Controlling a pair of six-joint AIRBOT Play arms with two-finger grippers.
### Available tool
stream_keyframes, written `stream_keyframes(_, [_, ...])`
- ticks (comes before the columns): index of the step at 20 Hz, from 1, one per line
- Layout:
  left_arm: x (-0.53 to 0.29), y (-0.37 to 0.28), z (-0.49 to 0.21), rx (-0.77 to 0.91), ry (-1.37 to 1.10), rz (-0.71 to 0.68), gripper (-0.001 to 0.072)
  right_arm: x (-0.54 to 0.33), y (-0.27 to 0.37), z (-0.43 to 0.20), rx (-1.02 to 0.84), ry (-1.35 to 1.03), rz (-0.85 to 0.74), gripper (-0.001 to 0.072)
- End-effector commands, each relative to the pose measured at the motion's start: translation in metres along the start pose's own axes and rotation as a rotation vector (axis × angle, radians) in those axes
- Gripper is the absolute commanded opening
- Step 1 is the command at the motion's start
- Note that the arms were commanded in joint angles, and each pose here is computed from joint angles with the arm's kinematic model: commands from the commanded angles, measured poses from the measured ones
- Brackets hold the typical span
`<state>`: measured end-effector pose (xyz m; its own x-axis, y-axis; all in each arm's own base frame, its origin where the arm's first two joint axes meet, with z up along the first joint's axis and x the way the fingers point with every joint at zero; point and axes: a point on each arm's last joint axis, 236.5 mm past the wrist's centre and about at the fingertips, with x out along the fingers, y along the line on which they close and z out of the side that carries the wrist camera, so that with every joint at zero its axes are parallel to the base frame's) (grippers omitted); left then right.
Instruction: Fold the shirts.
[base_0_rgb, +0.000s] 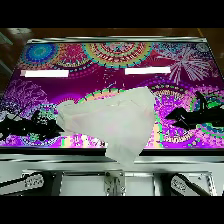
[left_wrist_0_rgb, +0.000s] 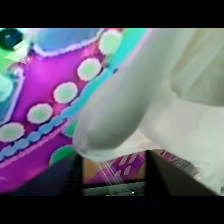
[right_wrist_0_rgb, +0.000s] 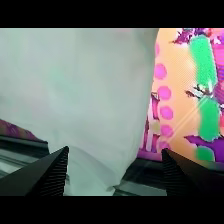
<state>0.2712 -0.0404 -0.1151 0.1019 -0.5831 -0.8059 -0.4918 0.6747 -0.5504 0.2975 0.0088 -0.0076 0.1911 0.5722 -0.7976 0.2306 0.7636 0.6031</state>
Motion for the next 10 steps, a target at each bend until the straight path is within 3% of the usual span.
stream_keyframes(1, [0.007, -0.005, 0.010, -0.011, -0.030, -0.015, 0.0154, 0.000, -0.010, -0.008, 0.020, 0.031, -0.041, 0.0695])
stream_keyframes(2, [0.005, -0.008, 0.013, 0.000, -0.038, -0.018, 0.0070, 0.003, -0.018, -0.015, 0.037, 0.054, -0.065, 0.0695])
stream_keyframes(3, [0.001, -0.011, 0.015, 0.014, -0.043, -0.022, 0.0045, 0.010, -0.021, -0.024, 0.057, 0.079, -0.060, 0.0695])
stream_keyframes(10, [-0.027, -0.036, 0.017, 0.123, -0.107, -0.044, 0.0044, 0.081, -0.028, -0.080, 0.253, 0.116, 0.090, 0.0695])
